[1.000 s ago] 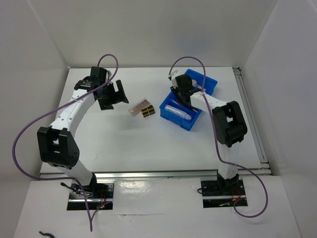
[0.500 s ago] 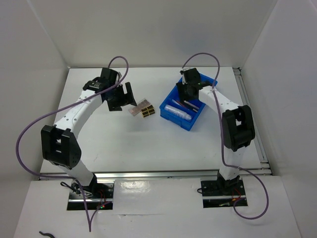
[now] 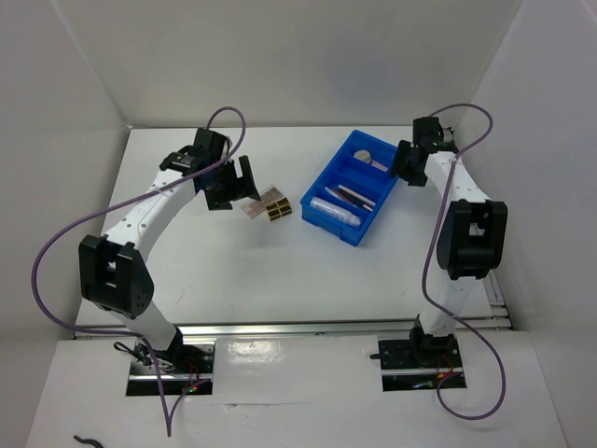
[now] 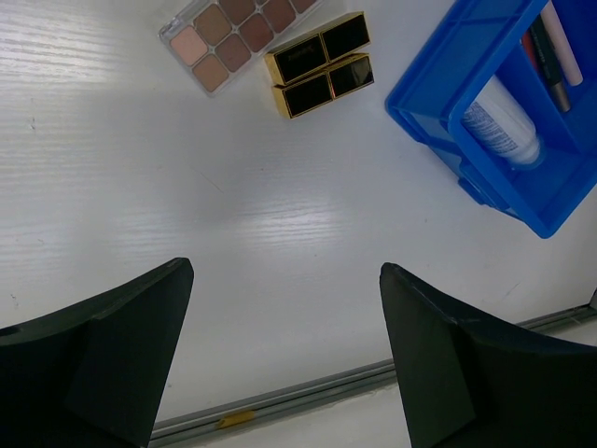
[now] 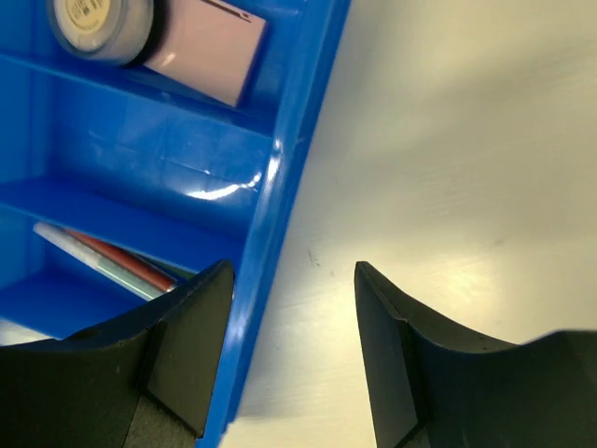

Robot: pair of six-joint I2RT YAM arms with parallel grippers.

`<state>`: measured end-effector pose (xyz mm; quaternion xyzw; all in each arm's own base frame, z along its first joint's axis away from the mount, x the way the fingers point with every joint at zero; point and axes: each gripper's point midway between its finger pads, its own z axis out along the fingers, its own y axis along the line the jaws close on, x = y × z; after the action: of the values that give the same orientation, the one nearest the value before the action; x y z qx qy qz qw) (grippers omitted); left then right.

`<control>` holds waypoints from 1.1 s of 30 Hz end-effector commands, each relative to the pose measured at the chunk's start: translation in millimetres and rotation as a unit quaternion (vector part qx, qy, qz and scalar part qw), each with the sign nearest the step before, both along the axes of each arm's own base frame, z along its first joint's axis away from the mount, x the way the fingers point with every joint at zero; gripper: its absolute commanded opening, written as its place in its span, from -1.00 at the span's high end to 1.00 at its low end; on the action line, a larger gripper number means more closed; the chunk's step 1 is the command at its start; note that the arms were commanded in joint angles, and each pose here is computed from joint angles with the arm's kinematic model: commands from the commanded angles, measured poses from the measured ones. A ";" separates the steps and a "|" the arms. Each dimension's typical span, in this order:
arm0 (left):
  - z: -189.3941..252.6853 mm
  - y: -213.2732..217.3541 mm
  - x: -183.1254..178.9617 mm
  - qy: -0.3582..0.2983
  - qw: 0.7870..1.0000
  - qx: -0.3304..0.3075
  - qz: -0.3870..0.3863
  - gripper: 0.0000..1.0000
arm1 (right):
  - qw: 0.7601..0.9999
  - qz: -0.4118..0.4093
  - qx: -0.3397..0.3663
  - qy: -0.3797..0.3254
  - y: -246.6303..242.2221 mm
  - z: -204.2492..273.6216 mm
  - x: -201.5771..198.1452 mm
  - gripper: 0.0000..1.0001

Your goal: Organize the makeup

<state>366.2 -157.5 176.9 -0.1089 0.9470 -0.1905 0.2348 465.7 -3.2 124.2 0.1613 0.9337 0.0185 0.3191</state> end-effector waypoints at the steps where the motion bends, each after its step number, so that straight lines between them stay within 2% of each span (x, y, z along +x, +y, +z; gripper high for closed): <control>1: 29.1 0.3 10.6 -0.042 0.999 -0.008 0.008 -0.90 | 0.997 0.011 0.078 -0.014 20.6 7.7 18.8 -0.24; 7: 32.9 5.3 6.6 -0.045 0.999 0.002 0.010 -0.90 | 0.993 0.013 0.116 -0.009 27.0 -12.9 34.6 -0.16; 11: 36.4 4.9 8.1 -0.050 0.999 0.001 0.010 -0.90 | 0.991 0.007 0.133 0.012 31.9 -29.7 26.4 0.25; 12: 36.3 5.2 8.0 -0.051 0.999 0.003 0.007 -0.90 | 0.991 0.007 0.133 0.014 32.1 -29.9 21.8 0.44; 16: 43.2 4.4 10.9 -0.060 0.998 0.000 0.007 -0.90 | 0.992 0.001 0.125 0.011 33.9 -23.6 -2.4 0.80; 22: 40.4 -2.1 14.6 -0.055 0.998 -0.002 -0.001 -0.90 | 0.991 0.005 0.129 0.028 57.1 -19.0 -46.7 0.95; 26: 33.0 -4.4 15.7 -0.045 0.999 -0.004 -0.004 -0.90 | 0.988 0.006 0.147 0.043 75.7 -19.2 -84.1 0.95; 33: 19.6 -12.4 17.7 -0.020 1.000 0.008 -0.012 -0.90 | 0.988 0.024 0.147 0.050 99.9 -13.4 -107.9 0.95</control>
<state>378.9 -165.3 196.3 -0.0998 0.9423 -0.1898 0.2571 363.4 84.2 85.9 0.1824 0.9474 0.1364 0.2251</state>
